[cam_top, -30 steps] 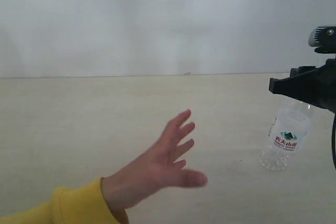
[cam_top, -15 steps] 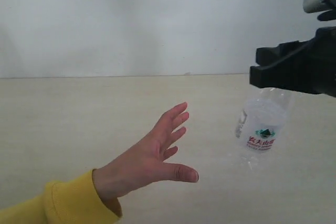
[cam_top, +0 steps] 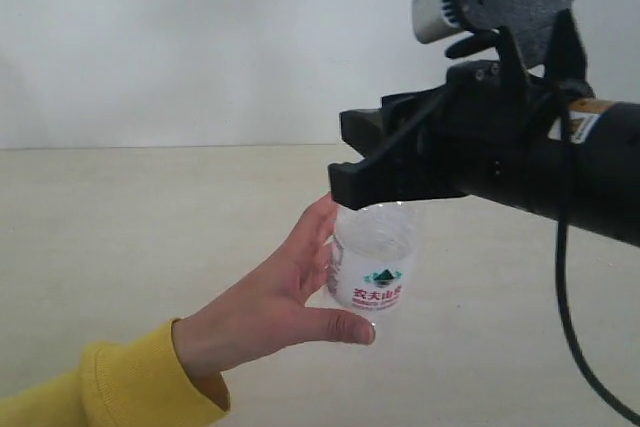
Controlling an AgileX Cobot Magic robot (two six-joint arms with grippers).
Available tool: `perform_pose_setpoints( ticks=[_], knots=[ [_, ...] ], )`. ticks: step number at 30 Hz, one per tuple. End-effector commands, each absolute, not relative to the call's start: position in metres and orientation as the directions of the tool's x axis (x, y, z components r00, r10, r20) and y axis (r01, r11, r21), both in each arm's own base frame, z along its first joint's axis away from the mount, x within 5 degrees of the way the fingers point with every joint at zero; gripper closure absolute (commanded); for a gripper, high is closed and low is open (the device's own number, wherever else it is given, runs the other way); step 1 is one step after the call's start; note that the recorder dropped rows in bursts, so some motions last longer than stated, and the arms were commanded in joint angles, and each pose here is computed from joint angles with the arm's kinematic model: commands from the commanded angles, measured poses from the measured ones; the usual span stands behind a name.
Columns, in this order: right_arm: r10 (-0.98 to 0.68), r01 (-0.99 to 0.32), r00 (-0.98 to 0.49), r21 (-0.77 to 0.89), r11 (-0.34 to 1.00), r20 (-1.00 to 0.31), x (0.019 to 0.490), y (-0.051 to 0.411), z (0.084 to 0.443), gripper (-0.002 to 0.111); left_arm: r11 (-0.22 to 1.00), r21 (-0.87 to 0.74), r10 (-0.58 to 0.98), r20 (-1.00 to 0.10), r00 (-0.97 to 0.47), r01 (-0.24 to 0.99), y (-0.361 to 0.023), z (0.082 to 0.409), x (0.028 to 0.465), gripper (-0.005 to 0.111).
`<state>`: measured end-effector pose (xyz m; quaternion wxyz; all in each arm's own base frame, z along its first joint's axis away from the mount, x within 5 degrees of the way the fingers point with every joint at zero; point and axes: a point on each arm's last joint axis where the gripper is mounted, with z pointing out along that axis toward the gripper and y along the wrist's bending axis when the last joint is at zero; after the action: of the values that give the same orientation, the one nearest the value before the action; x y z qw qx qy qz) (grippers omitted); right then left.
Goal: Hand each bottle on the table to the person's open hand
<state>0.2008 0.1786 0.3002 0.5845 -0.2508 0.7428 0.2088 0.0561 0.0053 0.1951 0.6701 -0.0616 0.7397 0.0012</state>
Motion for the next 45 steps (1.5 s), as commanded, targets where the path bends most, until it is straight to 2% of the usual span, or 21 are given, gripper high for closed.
perform_pose_setpoints(
  ticks=[1,8,10,12,14,16,17,18,19,22,26,28,31,38,45],
  knots=[
    [-0.128,-0.653,-0.17,0.014,0.758,-0.977,0.204,0.199,0.308,0.109,0.993,-0.075,-0.083,-0.993,-0.084,-0.094,0.005,0.197,0.056,0.103],
    [-0.124,-0.656,-0.156,0.009,0.755,-0.98,0.209,0.208,0.31,0.108,0.993,-0.075,-0.083,-0.993,-0.084,-0.094,0.005,0.197,0.056,0.103],
    [-0.115,-0.652,-0.146,0.008,0.758,-0.982,0.209,0.207,0.312,0.104,0.993,-0.075,-0.083,-0.993,-0.084,-0.094,0.005,0.197,0.056,0.103],
    [-0.105,-0.648,-0.134,0.007,0.762,-0.985,0.21,0.207,0.313,0.091,0.993,-0.075,-0.083,-0.993,-0.084,-0.094,0.005,0.197,0.056,0.103],
    [-0.093,-0.644,-0.127,0.011,0.765,-0.988,0.209,0.206,0.316,0.072,0.993,-0.075,-0.083,-0.993,-0.084,-0.094,0.005,0.197,0.056,0.103],
    [-0.074,-0.635,-0.146,0.037,0.772,-0.986,0.209,0.203,0.318,0.045,0.993,-0.075,-0.083,-0.993,-0.084,-0.094,0.005,0.197,0.056,0.103],
    [-0.055,-0.625,-0.164,0.061,0.779,-0.985,0.209,0.199,0.32,0.036,0.993,-0.075,-0.083,-0.993,-0.084,-0.094,0.005,0.197,0.056,0.103],
    [-0.038,-0.612,-0.183,0.084,0.786,-0.982,0.209,0.194,0.323,0.033,0.993,-0.075,-0.083,-0.993,-0.084,-0.094,0.005,0.197,0.056,0.103],
    [-0.031,-0.601,-0.189,0.09,0.794,-0.982,0.21,0.189,0.325,0.035,0.993,-0.075,-0.083,-0.993,-0.084,-0.094,0.005,0.197,0.056,0.103],
    [-0.07,-0.574,-0.116,0.01,0.819,-0.991,0.211,0.167,0.34,0.054,0.993,-0.075,-0.083,-0.993,-0.084,-0.094,0.005,0.197,0.056,0.103],
    [-0.066,-0.483,-0.075,-0.022,0.875,-0.995,0.212,0.126,0.359,0.065,0.993,-0.075,-0.083,-0.993,-0.084,-0.094,0.005,0.197,0.056,0.103],
    [-0.057,-0.428,-0.065,-0.024,0.903,-0.996,0.21,0.105,0.366,0.078,0.993,-0.075,-0.083,-0.993,-0.084,-0.094,0.005,0.197,0.056,0.103],
    [-0.049,-0.363,-0.034,-0.033,0.931,-0.998,0.2,0.082,0.369,0.108,0.993,-0.075,-0.083,-0.993,-0.084,-0.094,0.005,0.197,0.056,0.103],
    [-0.118,-0.281,0.017,-0.118,0.952,-0.993,0.18,0.056,0.366,0.108,0.993,-0.075,-0.083,-0.993,-0.084,-0.094,0.005,0.197,0.056,0.103],
    [-0.109,-0.294,0.047,-0.118,0.948,-0.993,0.165,0.052,0.375,0.108,0.993,-0.075,-0.083,-0.993,-0.084,-0.094,0.005,0.197,0.056,0.103]
  ],
)
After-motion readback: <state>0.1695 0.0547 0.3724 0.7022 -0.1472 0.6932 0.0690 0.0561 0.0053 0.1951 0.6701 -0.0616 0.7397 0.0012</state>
